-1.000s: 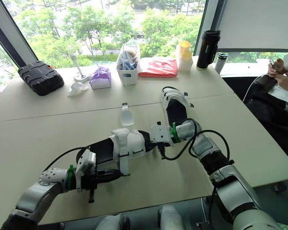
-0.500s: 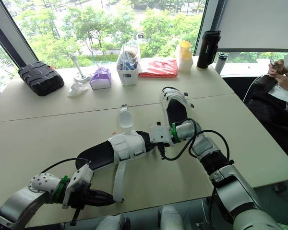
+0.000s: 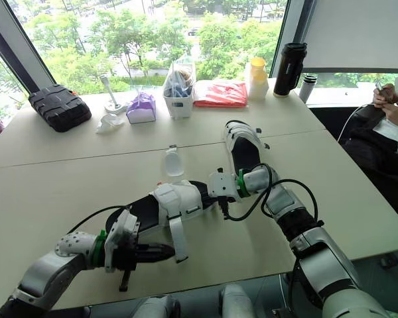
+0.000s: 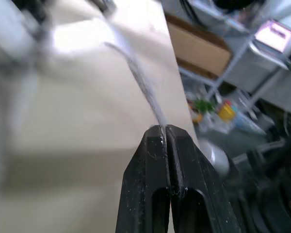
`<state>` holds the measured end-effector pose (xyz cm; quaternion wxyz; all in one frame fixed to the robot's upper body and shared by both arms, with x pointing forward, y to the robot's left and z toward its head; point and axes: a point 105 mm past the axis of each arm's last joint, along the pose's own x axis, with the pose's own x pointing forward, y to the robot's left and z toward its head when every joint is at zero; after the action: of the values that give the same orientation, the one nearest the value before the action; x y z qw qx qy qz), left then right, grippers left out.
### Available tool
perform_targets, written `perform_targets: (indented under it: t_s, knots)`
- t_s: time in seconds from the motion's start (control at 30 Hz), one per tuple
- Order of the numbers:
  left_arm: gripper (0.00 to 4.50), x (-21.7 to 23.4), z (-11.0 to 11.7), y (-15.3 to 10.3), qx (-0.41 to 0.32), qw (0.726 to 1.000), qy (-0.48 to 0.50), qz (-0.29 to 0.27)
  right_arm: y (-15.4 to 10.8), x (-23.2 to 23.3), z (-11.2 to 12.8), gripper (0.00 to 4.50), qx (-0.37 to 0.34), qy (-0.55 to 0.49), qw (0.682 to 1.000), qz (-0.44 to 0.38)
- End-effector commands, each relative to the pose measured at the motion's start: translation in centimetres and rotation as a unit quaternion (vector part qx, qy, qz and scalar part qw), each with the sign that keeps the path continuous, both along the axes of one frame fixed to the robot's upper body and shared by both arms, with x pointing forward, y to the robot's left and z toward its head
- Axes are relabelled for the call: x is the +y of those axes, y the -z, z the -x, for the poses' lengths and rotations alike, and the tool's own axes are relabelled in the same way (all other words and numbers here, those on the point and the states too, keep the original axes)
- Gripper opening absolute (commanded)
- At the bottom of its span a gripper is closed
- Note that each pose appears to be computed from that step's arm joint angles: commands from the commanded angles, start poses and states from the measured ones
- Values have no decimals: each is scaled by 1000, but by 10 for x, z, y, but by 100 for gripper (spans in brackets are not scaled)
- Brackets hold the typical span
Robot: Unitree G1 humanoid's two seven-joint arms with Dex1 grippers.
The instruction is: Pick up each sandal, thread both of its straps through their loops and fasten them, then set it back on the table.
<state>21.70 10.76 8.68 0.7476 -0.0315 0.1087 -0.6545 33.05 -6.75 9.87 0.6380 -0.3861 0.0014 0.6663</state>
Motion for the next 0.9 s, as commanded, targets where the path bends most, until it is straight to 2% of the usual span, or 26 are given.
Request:
perform_targets:
  t_s: [0.03, 0.2, 0.3, 0.43, 0.53, 0.6, 0.73, 0.83, 0.9]
  knots:
    - [9, 6, -17, -31, -22, 998, -29, 47, 17, -5, 1, 0, 16, 5, 999, 36]
    - [9, 12, -45, -63, -27, 990, -75, 113, 17, -4, 0, 0, 13, 4, 999, 35]
    - [9, 15, -57, -74, -24, 984, -100, 144, 16, -3, -1, 0, 12, 4, 999, 34]
    - [9, 17, -64, -74, -37, 983, -115, 135, 16, -3, -1, 0, 11, 4, 999, 33]
    - [9, 19, -56, -65, -74, 990, -92, 76, 15, -4, -1, 0, 12, 4, 999, 34]
    - [9, 20, -53, -61, -73, 992, -82, 59, 15, -4, -1, 0, 12, 4, 999, 35]
    - [9, 27, -24, -37, 30, 996, -66, 47, 16, -5, 0, 0, 15, 3, 999, 36]
    - [91, 23, -9, -25, 75, 994, -65, 51, 17, -5, 2, 0, 16, 1, 999, 36]
    - [189, 17, 2, -12, 91, 992, -70, 45, 17, -5, 3, 0, 18, 0, 999, 36]
